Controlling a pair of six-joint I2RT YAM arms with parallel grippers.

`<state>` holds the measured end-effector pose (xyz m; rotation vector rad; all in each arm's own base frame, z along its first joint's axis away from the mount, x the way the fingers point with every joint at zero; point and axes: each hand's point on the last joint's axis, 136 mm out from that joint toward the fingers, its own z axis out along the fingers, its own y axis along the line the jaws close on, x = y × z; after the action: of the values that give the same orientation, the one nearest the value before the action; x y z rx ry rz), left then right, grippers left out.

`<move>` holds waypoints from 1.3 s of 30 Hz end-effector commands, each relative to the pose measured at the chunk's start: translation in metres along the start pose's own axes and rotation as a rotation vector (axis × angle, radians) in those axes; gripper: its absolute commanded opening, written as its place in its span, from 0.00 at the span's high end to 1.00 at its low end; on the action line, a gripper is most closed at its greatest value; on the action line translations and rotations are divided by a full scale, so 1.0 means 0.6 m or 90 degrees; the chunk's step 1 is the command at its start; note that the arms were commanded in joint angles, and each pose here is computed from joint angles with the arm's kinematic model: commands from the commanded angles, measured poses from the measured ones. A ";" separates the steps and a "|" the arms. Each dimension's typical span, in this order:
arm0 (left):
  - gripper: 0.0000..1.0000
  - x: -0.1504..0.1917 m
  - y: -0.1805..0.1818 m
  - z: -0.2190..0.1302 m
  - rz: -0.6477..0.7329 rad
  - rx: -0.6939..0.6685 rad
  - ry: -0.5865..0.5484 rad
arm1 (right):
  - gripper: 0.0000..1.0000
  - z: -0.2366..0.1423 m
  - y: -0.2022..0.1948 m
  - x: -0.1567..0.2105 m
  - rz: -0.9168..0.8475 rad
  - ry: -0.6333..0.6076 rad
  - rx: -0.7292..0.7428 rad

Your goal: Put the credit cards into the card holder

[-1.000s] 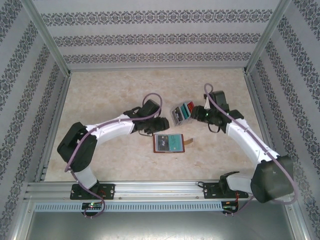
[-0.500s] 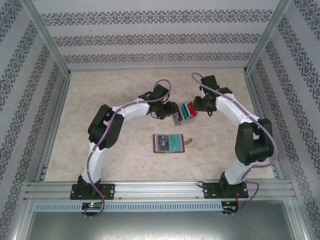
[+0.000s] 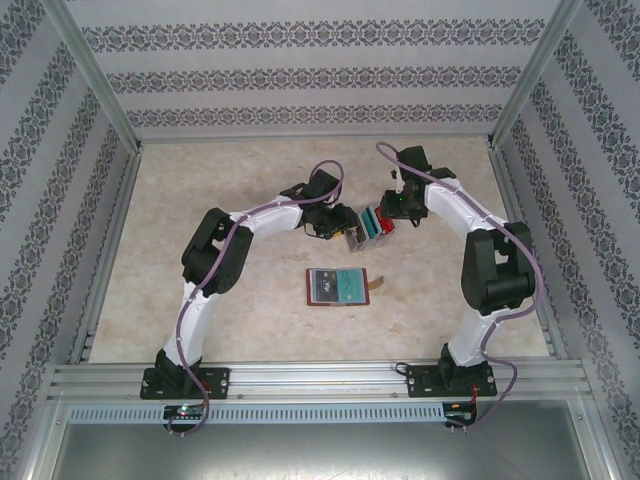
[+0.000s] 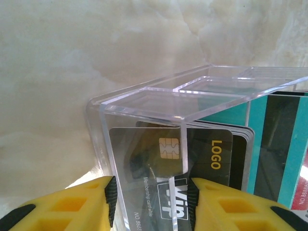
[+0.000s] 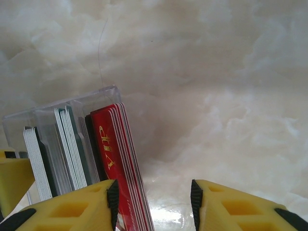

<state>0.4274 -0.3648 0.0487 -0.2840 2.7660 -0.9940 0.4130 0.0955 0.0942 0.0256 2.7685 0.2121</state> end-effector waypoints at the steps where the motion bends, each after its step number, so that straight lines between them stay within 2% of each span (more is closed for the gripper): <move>1: 0.57 0.007 0.040 0.001 -0.008 -0.048 0.009 | 0.54 0.008 0.004 0.000 -0.010 0.019 -0.012; 11: 0.64 0.021 0.074 0.011 -0.012 -0.082 0.026 | 0.52 0.032 -0.003 0.001 -0.026 0.044 0.020; 16: 0.64 0.023 0.078 0.011 -0.008 -0.089 0.026 | 0.51 0.030 0.030 0.012 -0.042 0.068 -0.037; 19: 0.64 0.021 0.075 0.008 -0.004 -0.086 0.024 | 0.49 0.030 0.012 0.009 -0.045 0.050 0.014; 23: 0.65 0.022 0.073 0.007 -0.001 -0.084 0.026 | 0.50 0.040 -0.007 0.012 -0.036 0.065 0.037; 32: 0.66 0.022 0.075 0.004 0.000 -0.087 0.023 | 0.53 0.016 -0.018 -0.005 -0.033 0.026 0.062; 39: 0.66 0.022 0.073 0.005 -0.001 -0.083 0.023 | 0.56 -0.009 -0.003 -0.014 -0.032 0.002 0.032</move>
<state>0.4262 -0.3619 0.0447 -0.2479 2.7655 -0.9692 0.4181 0.0990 0.0853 -0.0425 2.8101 0.1488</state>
